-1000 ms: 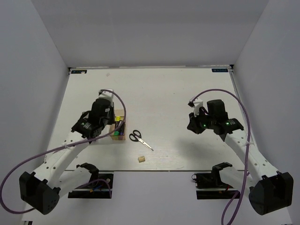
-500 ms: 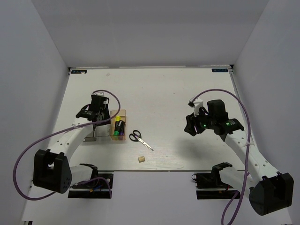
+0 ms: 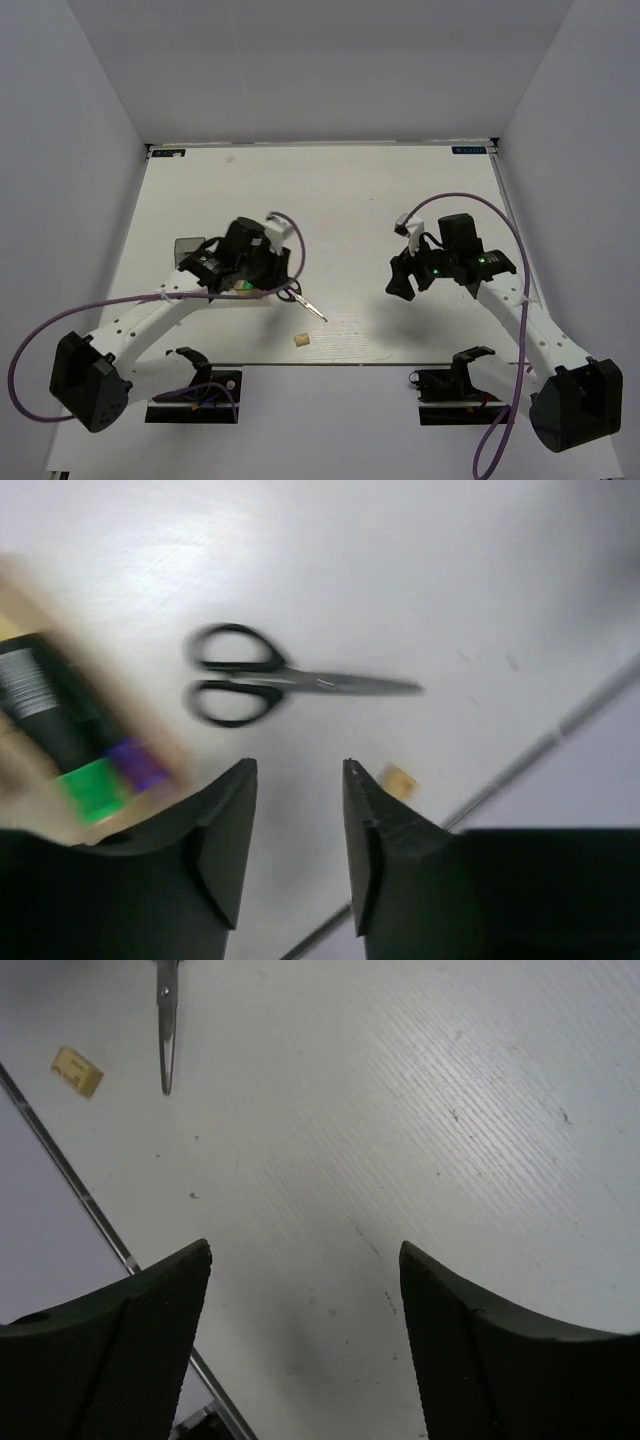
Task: Sort the stationery into containers
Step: Grab a piece of stationery with the left arm, then place the stationery into the container
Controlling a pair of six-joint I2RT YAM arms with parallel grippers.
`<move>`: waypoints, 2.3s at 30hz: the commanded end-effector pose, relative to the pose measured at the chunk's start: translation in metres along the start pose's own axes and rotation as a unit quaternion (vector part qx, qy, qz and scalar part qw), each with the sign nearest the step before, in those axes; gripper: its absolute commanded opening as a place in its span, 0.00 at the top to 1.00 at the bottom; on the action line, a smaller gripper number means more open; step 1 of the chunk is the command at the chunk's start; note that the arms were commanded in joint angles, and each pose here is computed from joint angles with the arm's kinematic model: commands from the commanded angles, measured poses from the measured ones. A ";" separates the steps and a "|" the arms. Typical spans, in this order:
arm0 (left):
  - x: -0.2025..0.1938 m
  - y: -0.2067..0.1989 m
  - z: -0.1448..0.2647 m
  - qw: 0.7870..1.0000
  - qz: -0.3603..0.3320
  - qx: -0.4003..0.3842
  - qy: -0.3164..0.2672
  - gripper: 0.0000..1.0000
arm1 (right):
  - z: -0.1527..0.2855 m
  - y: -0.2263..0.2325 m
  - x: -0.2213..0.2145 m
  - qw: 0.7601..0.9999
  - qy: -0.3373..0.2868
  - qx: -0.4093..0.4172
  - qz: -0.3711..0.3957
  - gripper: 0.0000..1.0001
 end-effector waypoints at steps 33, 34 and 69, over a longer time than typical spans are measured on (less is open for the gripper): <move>-0.109 -0.102 -0.068 0.927 -0.312 -0.041 0.205 0.94 | 0.000 0.006 -0.006 0.999 0.015 0.039 0.007 0.52; -0.106 -0.099 -0.063 0.927 -0.312 -0.036 0.204 0.97 | -0.001 0.006 -0.005 0.999 0.014 0.039 0.009 0.52; 0.011 0.115 0.021 0.941 0.136 0.311 -0.007 0.69 | -0.001 -0.001 -0.005 1.000 0.014 0.010 -0.006 0.61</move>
Point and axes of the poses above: each gripper's point midway between its finger pads, its own z axis back along the fingers, its own y axis along the line the jaws close on, x = y × z, the point moved 5 cm from there along z, back along the fingers, and after that the axes turned 4 degrees about -z, right-handed, at the moved point
